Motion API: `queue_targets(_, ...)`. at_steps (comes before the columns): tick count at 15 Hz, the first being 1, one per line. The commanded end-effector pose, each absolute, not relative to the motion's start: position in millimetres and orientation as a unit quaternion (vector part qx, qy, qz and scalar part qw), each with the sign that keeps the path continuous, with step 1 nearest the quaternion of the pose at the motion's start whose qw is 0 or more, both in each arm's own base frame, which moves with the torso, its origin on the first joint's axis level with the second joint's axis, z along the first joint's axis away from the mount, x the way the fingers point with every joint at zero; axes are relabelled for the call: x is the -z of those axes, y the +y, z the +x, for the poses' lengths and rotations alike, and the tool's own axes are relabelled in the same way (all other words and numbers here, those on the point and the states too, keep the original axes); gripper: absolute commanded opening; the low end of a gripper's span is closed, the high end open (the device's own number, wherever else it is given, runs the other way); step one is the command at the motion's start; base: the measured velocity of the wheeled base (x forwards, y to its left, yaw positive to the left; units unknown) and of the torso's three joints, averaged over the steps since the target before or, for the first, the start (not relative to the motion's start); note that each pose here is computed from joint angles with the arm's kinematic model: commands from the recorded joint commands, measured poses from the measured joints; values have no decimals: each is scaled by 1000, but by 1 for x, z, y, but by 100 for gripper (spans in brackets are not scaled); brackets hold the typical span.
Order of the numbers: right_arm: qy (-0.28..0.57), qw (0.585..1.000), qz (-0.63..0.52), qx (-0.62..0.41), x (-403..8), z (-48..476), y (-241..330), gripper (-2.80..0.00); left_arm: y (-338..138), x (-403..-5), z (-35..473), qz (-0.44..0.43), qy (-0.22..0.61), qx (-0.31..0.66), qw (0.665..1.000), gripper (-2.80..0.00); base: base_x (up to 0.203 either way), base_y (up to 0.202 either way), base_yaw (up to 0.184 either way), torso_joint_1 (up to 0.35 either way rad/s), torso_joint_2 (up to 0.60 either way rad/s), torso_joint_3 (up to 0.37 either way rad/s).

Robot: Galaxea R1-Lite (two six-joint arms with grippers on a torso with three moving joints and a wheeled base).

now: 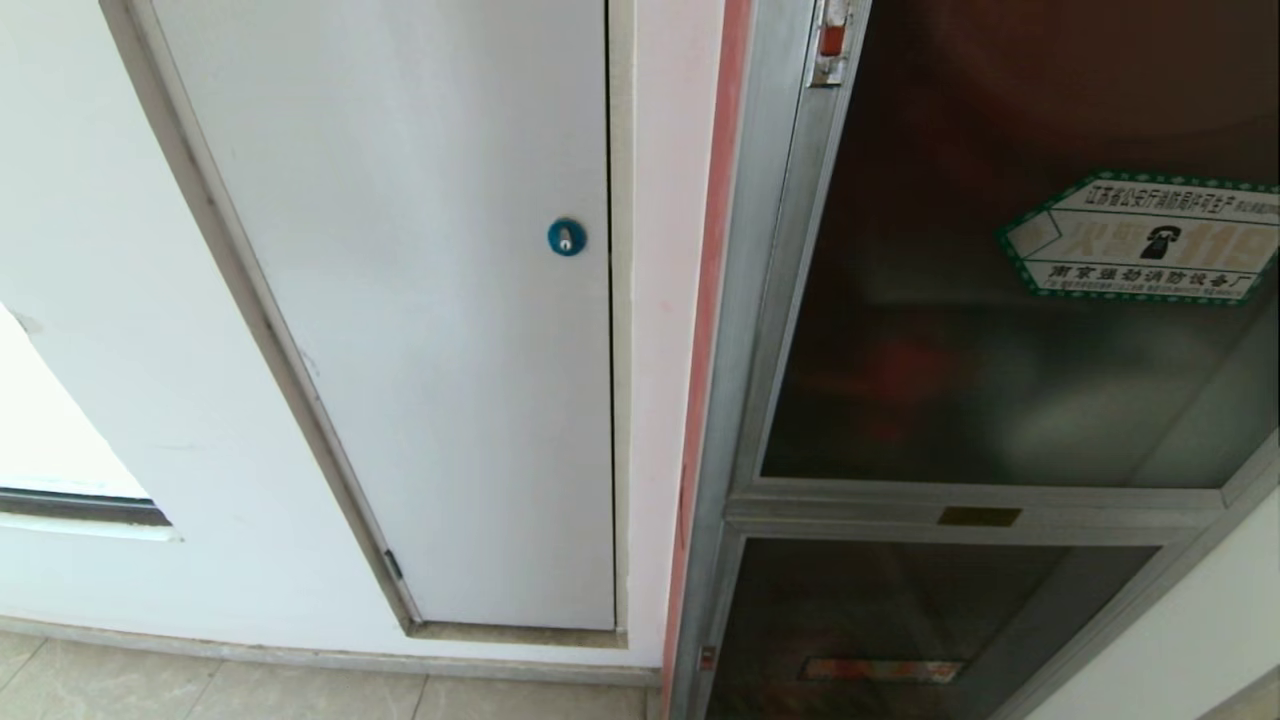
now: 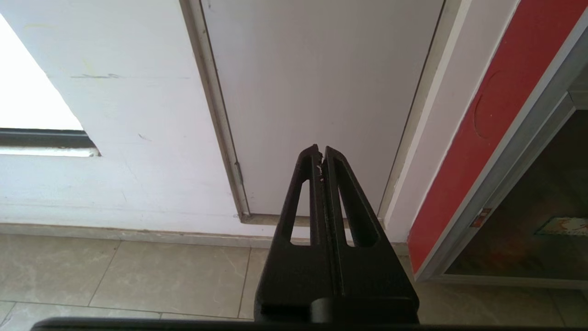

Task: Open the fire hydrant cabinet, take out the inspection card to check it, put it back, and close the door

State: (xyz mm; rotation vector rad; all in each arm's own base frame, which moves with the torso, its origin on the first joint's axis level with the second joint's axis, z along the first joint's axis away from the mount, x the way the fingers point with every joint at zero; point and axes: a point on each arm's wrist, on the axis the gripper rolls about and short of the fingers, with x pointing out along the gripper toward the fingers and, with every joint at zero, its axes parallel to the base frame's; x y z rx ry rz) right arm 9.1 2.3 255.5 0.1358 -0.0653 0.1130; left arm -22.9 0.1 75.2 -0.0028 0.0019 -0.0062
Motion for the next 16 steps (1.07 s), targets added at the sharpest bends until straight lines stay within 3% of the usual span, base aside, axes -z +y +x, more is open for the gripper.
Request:
queue_targets(1,-1,994,70,-83,-288,50,4,-280,0,-75,-23,-2,2,3,1000,-280,0,0,0,0,0,0)
queue_targets(7,-15,977,67,-199,-355,110,19,-280,0,-75,-23,-2,2,3,1000,-280,0,0,0,0,0,0)
queue_targets(16,-19,954,70,-290,-398,191,67,-280,0,-75,-23,-2,2,3,1000,-280,0,0,0,0,0,0)
